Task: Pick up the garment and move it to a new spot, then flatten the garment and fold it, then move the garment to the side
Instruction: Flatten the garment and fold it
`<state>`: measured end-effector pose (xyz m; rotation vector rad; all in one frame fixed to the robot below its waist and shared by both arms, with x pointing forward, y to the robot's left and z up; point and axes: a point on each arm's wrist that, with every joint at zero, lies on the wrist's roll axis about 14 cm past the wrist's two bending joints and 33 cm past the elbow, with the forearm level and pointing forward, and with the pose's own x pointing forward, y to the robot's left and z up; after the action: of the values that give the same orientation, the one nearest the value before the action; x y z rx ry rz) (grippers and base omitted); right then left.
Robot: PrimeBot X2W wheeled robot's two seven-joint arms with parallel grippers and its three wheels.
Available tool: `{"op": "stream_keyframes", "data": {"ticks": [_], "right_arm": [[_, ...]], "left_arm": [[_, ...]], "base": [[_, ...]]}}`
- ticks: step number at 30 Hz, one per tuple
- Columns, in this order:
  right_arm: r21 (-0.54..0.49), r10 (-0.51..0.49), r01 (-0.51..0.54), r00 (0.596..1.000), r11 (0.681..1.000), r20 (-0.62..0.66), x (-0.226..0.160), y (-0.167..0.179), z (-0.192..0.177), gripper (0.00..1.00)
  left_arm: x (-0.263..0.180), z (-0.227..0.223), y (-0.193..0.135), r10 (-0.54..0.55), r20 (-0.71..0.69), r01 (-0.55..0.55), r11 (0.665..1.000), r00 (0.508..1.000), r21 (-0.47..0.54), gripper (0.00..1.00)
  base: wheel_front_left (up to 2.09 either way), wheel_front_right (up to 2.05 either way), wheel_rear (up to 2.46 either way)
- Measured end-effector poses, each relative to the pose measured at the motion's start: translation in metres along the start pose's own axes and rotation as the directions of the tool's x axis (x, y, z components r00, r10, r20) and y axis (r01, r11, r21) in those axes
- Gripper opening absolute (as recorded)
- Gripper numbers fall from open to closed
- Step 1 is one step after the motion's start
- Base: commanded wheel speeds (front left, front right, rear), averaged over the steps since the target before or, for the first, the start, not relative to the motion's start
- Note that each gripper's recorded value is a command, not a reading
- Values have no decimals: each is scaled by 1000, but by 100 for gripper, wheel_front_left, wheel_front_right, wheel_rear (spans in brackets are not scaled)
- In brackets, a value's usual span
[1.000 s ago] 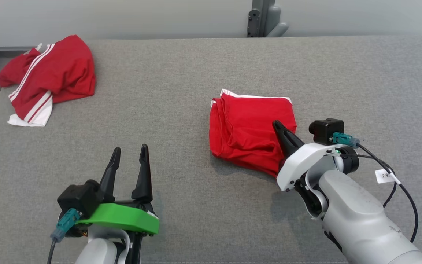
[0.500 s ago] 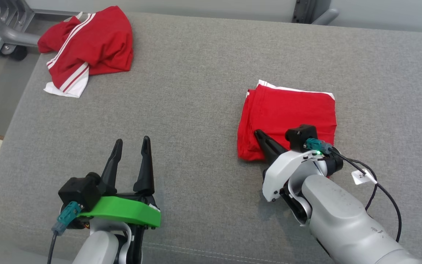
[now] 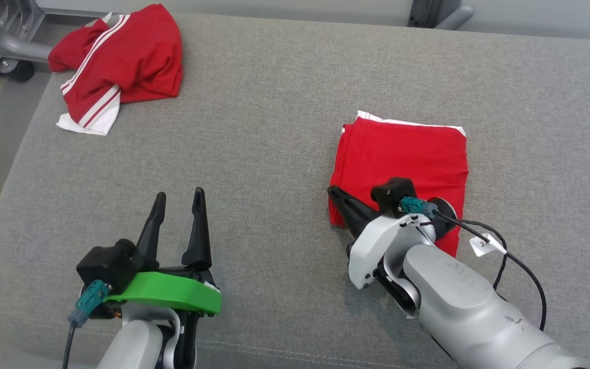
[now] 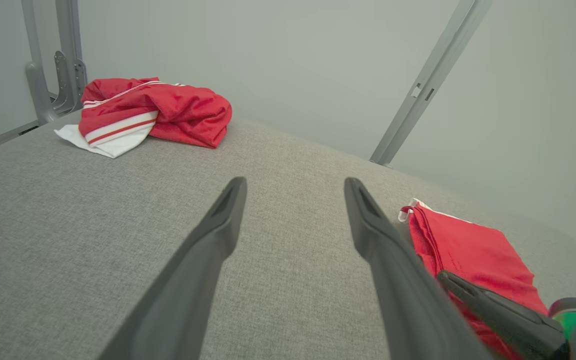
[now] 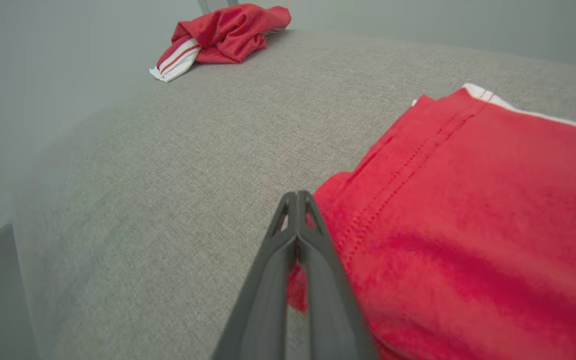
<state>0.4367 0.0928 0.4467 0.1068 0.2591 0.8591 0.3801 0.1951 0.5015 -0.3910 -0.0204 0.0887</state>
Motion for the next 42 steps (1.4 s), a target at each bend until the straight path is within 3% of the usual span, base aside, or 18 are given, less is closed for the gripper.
{"op": "stream_keyframes", "data": {"ticks": [3,6,7,8,9,18,27,34,42], "right_arm": [[-12,-5,6,997,1000,73,-2,-4,24,0],[-19,-26,30,987,999,160,-8,-11,53,45],[-19,-37,41,982,999,184,-11,-14,59,45],[-15,-49,54,977,998,206,-16,-17,66,84],[-10,-64,68,972,998,225,-20,-21,71,100],[-21,-222,246,905,969,363,-71,-64,109,100],[34,-455,487,786,873,419,-151,-119,109,100],[53,-536,574,722,817,438,-191,-125,101,100],[105,-580,602,687,792,438,-219,-110,83,100]], "left_arm": [[2,0,-4,-13,1,13,1000,1000,-3,100],[4,0,-10,-29,3,29,1000,1000,-6,100],[4,0,-12,-36,3,36,999,999,-8,100],[4,0,-14,-42,3,42,999,999,-9,100],[4,-1,-17,-50,2,50,999,999,-10,100],[4,1,-35,-112,10,112,994,994,6,100],[3,5,-49,-153,20,152,988,988,29,100],[-2,7,-48,-148,27,147,988,989,48,100],[-19,-3,-40,-116,10,116,991,993,63,100]], "base": [[0,0,0],[0,0,0],[0,0,0],[0,0,0],[0,0,0],[0,0,0],[0,0,0],[0,0,0],[0,0,0]]}}
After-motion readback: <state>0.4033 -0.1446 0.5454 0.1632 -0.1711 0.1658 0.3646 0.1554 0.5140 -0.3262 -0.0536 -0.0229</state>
